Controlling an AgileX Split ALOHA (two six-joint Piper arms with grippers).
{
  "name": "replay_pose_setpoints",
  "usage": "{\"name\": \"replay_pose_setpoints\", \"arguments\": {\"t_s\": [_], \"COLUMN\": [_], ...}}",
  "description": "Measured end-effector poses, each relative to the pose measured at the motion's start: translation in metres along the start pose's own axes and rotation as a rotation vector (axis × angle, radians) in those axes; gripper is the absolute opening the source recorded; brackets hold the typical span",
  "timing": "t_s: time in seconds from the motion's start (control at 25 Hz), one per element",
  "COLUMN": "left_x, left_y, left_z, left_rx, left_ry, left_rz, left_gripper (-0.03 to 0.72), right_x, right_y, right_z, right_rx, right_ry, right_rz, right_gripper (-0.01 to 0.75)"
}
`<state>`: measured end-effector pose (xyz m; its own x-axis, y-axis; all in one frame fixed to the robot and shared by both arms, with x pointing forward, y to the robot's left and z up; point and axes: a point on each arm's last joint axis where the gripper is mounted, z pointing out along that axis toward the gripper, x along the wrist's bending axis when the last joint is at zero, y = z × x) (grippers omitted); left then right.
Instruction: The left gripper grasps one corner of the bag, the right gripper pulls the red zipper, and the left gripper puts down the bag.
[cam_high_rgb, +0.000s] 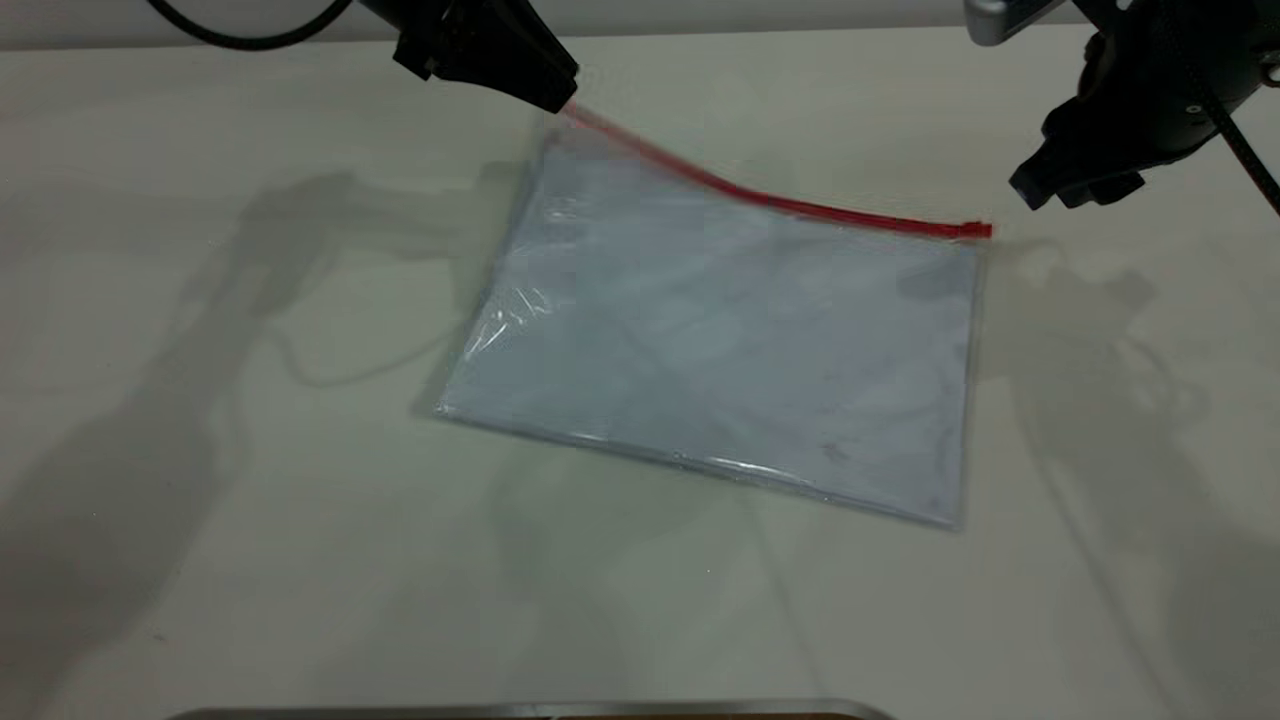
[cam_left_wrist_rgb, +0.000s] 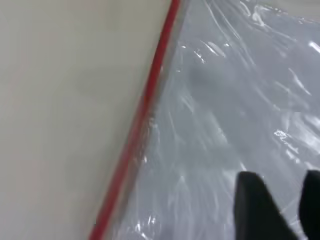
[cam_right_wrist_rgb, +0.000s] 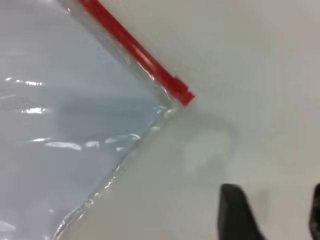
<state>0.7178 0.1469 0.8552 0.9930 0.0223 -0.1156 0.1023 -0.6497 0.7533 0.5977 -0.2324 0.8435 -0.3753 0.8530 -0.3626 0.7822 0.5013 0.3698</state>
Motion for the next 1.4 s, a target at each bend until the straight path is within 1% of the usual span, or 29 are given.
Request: {"name": "replay_pose_setpoints", "arguments": {"t_s": [0.04, 0.12, 0.16, 0.28, 0.36, 0.48, 0.56, 0.72, 0.88, 0.96, 1.08, 1.2, 1.28, 1.36, 1.4], "left_x": [0.000, 0.002, 0.003, 0.005, 0.007, 0.006, 0.002, -0.013, -0.039, -0.056, -0.086, -0.119, -0.140, -0.157, -0.165], "left_y": [0.000, 0.000, 0.000, 0.000, 0.004, 0.022, 0.039, 0.082, 0.125, 0.145, 0.168, 0.183, 0.189, 0.196, 0.199], "left_z": [0.000, 0.000, 0.000, -0.001, -0.007, -0.029, -0.051, -0.101, -0.155, -0.183, -0.217, -0.247, -0.264, -0.283, -0.292], "left_rx": [0.001, 0.003, 0.004, 0.008, 0.027, 0.077, 0.108, 0.137, 0.143, 0.144, 0.146, 0.179, 0.212, 0.199, 0.186], "left_ry": [0.005, 0.024, 0.034, 0.061, 0.095, 0.165, 0.222, 0.370, 0.523, 0.602, 0.684, 0.748, 0.797, 0.891, 0.931], "left_rz": [-0.028, -0.073, -0.095, -0.166, -0.230, -0.325, -0.385, -0.477, -0.493, -0.497, -0.545, -0.614, -0.663, -0.696, -0.709], "left_gripper": [0.353, 0.447, 0.488, 0.571, 0.592, 0.594, 0.593, 0.590, 0.590, 0.590, 0.590, 0.590, 0.590, 0.590, 0.590], "right_x": [0.000, 0.000, 0.000, 0.001, 0.003, 0.000, -0.005, -0.024, -0.047, -0.057, -0.069, -0.076, -0.076, -0.072, -0.068], "right_y": [0.000, 0.000, 0.000, 0.002, 0.009, 0.028, 0.044, 0.070, 0.080, 0.079, 0.073, 0.062, 0.051, 0.039, 0.034], "right_z": [0.000, 0.000, 0.000, -0.001, -0.005, -0.022, -0.042, -0.101, -0.174, -0.207, -0.256, -0.293, -0.310, -0.324, -0.327], "right_rx": [0.000, 0.000, 0.000, -0.020, -0.063, -0.173, -0.266, -0.467, -0.658, -0.742, -0.864, -0.960, -1.005, -1.048, -1.062], "right_ry": [0.000, 0.000, 0.000, 0.027, 0.064, 0.117, 0.146, 0.161, 0.121, 0.099, 0.074, 0.079, 0.097, 0.136, 0.170], "right_rz": [0.000, 0.000, 0.001, 0.012, 0.024, 0.046, 0.063, 0.127, 0.177, 0.193, 0.230, 0.296, 0.320, 0.328, 0.321], "right_gripper": [0.447, 0.496, 0.511, 0.525, 0.527, 0.528, 0.529, 0.529, 0.525, 0.515, 0.494, 0.471, 0.455, 0.439, 0.432]}}
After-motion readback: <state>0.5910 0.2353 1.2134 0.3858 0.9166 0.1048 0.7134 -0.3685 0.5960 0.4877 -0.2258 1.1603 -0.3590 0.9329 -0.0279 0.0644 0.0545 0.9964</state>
